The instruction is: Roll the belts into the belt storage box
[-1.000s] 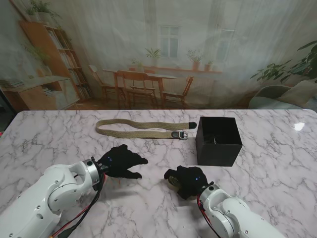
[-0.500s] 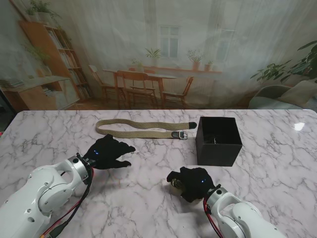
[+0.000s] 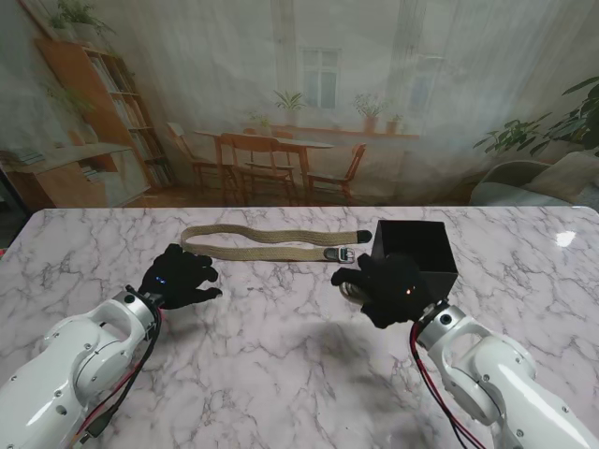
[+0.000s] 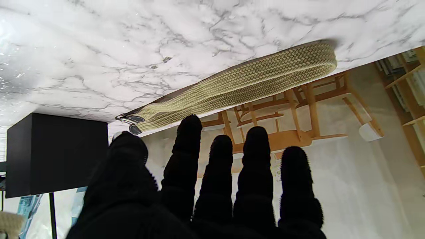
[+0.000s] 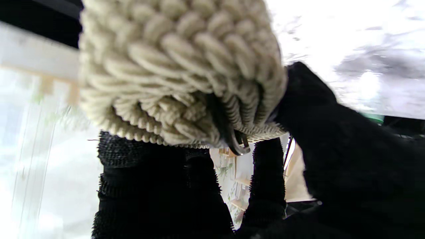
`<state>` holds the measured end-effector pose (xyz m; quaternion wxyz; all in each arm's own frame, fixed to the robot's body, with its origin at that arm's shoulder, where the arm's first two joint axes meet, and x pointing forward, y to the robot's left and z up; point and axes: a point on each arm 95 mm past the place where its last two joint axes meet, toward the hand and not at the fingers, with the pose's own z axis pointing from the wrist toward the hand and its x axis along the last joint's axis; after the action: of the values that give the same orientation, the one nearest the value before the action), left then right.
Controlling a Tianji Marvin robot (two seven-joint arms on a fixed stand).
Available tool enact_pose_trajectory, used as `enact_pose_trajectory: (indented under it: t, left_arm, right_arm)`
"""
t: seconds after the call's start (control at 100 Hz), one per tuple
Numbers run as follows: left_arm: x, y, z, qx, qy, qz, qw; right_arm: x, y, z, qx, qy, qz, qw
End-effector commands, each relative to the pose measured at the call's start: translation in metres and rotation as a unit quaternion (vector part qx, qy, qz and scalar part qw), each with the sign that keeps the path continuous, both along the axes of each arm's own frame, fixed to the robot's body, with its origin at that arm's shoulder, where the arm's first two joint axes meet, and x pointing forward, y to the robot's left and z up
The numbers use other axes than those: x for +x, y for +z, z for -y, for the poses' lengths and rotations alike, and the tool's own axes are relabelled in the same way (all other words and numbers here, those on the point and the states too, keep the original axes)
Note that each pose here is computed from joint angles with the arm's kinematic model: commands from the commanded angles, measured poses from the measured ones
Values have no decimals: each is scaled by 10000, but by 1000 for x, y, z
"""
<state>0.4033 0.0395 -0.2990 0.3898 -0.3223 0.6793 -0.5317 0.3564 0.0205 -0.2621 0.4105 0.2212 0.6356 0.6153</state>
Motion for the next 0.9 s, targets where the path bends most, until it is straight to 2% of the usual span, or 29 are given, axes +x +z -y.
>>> enact_pose_trajectory:
  t: [0.0,0.14,0.4,0.52,0.65,0.89]
  left_arm:
    - [-1,-6,-3,55,91,-58,9999]
    - [-4,-8,-6,48,161,-8,9999]
    - [-6,-9,-8,57,190,33,9998]
    - [-6,-10,-10,50,191,61,9998]
    - [-7,-9,-11,47,213,80,9997]
    - [-8,-9,-13,41,249,108,9996]
  right_arm:
    - [16,31,7,-99,-23,400,9991]
    - [41,52,21,-634,-113,815,9946]
    - [84,67,49,-1408,-369,885,9854]
    - [101,64,61,-1700,-520,733,9813]
    - [114,54,69,-1874,-627,497,9790]
    - [118,32,66,-1845,-613,177,9808]
